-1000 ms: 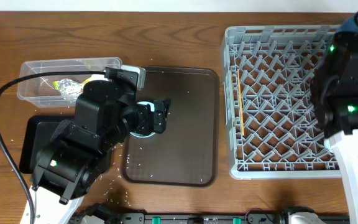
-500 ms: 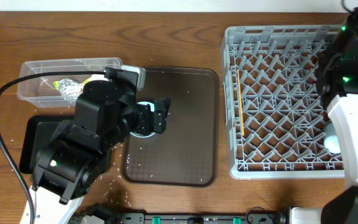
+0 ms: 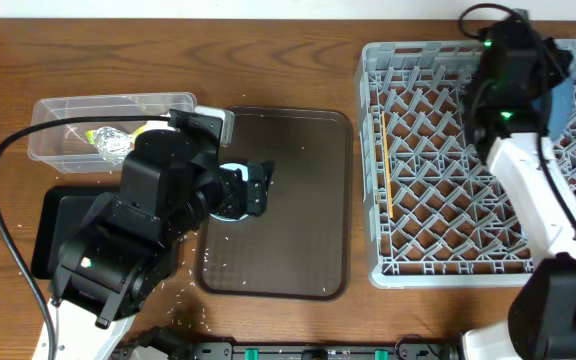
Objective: Sort waste into correct bins and load items into the dishwasher rack
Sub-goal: 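Carry blue plate with right gripper and stand it in the rack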
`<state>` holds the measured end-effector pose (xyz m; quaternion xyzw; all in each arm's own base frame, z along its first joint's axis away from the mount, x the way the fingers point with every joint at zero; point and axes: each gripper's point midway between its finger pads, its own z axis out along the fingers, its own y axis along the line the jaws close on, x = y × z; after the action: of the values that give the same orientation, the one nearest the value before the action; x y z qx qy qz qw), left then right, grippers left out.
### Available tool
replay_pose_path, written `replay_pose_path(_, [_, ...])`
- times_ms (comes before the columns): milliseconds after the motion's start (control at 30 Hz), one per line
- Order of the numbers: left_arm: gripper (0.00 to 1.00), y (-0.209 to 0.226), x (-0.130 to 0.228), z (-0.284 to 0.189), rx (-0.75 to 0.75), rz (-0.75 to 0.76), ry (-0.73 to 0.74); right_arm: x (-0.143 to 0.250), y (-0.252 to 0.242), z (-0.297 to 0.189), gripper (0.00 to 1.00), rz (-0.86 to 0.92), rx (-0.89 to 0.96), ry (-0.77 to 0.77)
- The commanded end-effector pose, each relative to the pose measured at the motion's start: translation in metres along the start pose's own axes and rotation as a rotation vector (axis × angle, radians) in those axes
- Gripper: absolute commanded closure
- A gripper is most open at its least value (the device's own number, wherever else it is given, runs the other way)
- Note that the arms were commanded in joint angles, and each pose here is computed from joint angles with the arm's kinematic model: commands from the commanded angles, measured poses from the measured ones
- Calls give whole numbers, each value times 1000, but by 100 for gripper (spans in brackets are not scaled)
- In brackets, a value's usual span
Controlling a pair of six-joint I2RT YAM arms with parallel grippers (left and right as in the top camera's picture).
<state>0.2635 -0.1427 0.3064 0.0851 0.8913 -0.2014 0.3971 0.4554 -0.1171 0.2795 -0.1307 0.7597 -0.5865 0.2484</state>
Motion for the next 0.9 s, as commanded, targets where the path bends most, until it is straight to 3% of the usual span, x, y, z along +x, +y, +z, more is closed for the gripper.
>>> replay_pose_path(0, [2,-3,-5,-6,10,11,-13,-3,2,-6,99,43,23,22])
replay_pose_path(300, [2,-3,-3,-6,9,11,-8,4,5,-6,99,76,45,69])
replay_pose_path(600, [2,-2,-1,-6,6,10,1,1,36,-19,98,53,-55,44])
replay_pose_path(633, [2,-2,0,-6,4,10,6,1,36,-19,81,55,-54,45])
replay_pose_path(667, [2,-1,1,-6,3,9,12,1,35,-19,57,59,-52,44])
replay_pose_path(700, [2,-1,2,-6,1,8,16,1,34,-19,43,62,-49,44])
replay_pose_path(767, [2,-1,4,-6,0,8,22,1,35,-19,36,60,-50,45])
replay_pose_path(867, [2,0,4,-6,-1,7,24,0,36,-20,34,55,-52,42])
